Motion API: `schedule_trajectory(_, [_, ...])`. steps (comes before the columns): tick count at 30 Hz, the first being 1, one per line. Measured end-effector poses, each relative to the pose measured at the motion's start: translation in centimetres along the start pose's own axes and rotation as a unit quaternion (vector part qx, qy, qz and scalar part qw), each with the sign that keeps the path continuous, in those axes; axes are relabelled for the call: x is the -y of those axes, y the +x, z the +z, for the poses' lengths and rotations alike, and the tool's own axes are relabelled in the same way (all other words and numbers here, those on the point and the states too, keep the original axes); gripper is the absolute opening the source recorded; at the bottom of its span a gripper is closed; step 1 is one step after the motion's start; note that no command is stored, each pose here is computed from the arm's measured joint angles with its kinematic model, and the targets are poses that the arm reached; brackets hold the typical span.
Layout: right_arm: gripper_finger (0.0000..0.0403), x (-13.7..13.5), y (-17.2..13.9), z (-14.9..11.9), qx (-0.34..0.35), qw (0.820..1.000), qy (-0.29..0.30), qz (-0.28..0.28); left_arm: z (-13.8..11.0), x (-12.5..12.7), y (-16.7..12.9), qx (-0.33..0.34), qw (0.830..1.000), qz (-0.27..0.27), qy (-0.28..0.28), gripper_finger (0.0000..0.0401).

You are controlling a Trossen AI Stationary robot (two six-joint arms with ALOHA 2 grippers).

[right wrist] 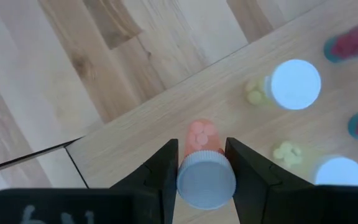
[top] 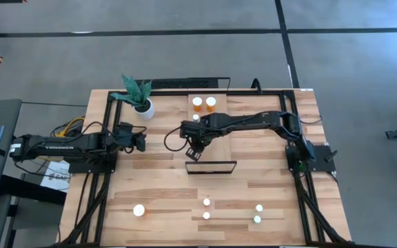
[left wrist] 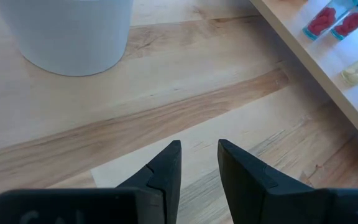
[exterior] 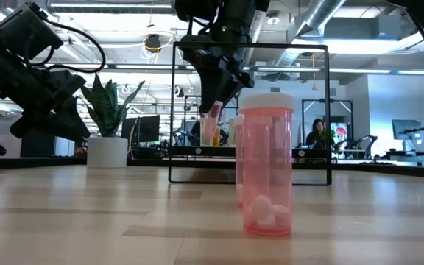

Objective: Pick and place medicine bottles onto shelf by color
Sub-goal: Put the top pink pill bottle on the shelf

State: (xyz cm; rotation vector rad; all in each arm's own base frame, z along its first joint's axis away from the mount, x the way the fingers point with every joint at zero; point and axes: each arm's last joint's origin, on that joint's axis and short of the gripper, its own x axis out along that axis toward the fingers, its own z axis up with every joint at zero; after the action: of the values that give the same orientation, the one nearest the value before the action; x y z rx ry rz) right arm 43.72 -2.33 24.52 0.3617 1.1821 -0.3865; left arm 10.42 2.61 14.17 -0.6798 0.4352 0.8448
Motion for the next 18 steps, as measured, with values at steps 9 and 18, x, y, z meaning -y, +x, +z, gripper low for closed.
schedule_trajectory(9, [0.0138,0.81,0.08,0.36,-0.001,1.0,-0.018,-0.002,0.0,0.0,0.0,0.0,1.0,0.0,0.0,0.0091])
schedule_trajectory(18, [0.0138,0.54,0.06,0.04,-0.01,0.993,-0.121,-0.001,0.0,0.0,0.0,0.0,1.0,0.0,0.0,0.0091])
